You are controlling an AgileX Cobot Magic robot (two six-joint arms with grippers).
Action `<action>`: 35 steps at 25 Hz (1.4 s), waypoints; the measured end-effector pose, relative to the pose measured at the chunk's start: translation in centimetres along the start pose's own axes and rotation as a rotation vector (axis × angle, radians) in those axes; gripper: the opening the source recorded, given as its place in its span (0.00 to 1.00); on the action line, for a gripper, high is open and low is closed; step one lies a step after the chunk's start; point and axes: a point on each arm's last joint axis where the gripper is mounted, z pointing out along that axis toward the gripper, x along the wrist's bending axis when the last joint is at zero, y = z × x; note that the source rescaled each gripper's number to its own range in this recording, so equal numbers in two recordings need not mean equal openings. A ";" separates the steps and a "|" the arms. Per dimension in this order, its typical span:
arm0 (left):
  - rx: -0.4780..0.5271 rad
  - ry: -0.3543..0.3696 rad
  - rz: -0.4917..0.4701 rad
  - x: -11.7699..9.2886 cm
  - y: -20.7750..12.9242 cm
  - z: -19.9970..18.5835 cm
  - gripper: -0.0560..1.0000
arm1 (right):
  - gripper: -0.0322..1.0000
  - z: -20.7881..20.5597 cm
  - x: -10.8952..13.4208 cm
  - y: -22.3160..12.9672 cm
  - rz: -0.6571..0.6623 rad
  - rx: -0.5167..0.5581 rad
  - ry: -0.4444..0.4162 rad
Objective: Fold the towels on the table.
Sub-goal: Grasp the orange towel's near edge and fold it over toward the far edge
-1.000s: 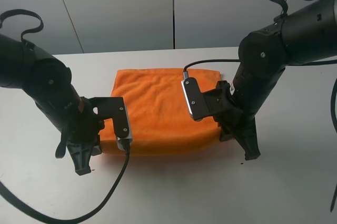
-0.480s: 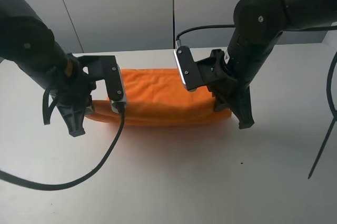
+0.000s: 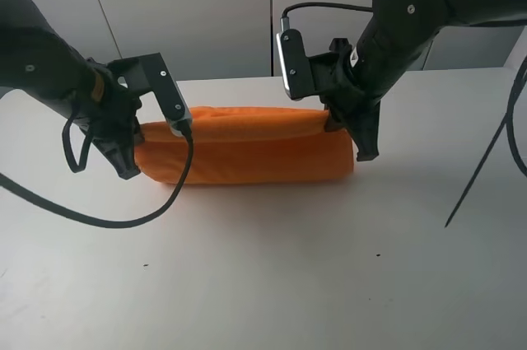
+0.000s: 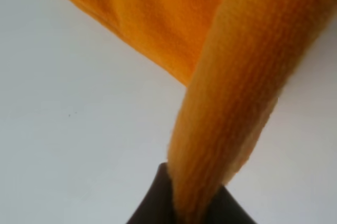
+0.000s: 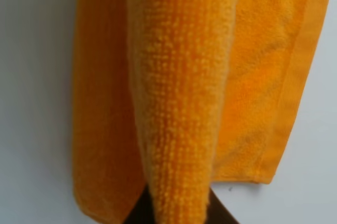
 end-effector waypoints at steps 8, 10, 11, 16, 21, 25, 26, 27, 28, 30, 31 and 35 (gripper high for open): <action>0.004 0.061 0.013 0.0 0.4 2.5 0.05 | 0.04 2.0 -0.8 -0.8 0.040 -0.012 -0.040; -0.006 0.071 0.016 0.0 0.6 3.0 0.05 | 0.04 2.5 -0.9 -1.2 0.053 -0.007 -0.037; -0.012 0.078 0.017 0.0 0.7 3.2 0.05 | 0.04 2.6 -1.0 -1.3 0.061 -0.006 -0.038; -0.045 0.147 0.023 0.8 1.4 3.4 0.05 | 0.04 2.7 -1.6 -1.7 0.092 -0.010 -0.059; -0.062 0.200 0.050 1.3 1.8 3.5 0.05 | 0.04 2.7 -1.8 -1.7 0.101 -0.021 -0.084; -0.053 0.206 0.046 1.0 1.8 4.6 0.05 | 0.04 2.7 -2.1 -2.0 0.115 -0.025 -0.099; -0.049 0.203 0.046 0.9 1.8 5.0 0.05 | 0.04 2.7 -2.2 -2.2 0.120 -0.024 -0.102; -0.050 0.204 0.053 0.8 1.8 5.3 0.05 | 0.04 2.7 -2.2 -2.3 0.126 -0.024 -0.104; -0.054 0.205 0.052 0.7 1.8 5.6 0.05 | 0.04 2.7 -2.3 -2.4 0.131 -0.024 -0.106; -0.065 0.213 0.058 0.7 2.0 5.9 0.05 | 0.03 2.7 -2.4 -2.6 0.138 -0.022 -0.109; -0.073 0.224 0.066 0.7 2.1 6.0 0.05 | 0.03 2.7 -2.4 -2.6 0.141 -0.023 -0.111; -0.106 0.265 0.085 1.0 2.4 6.0 0.05 | 0.03 3.5 -2.4 -3.0 0.151 -0.021 -0.110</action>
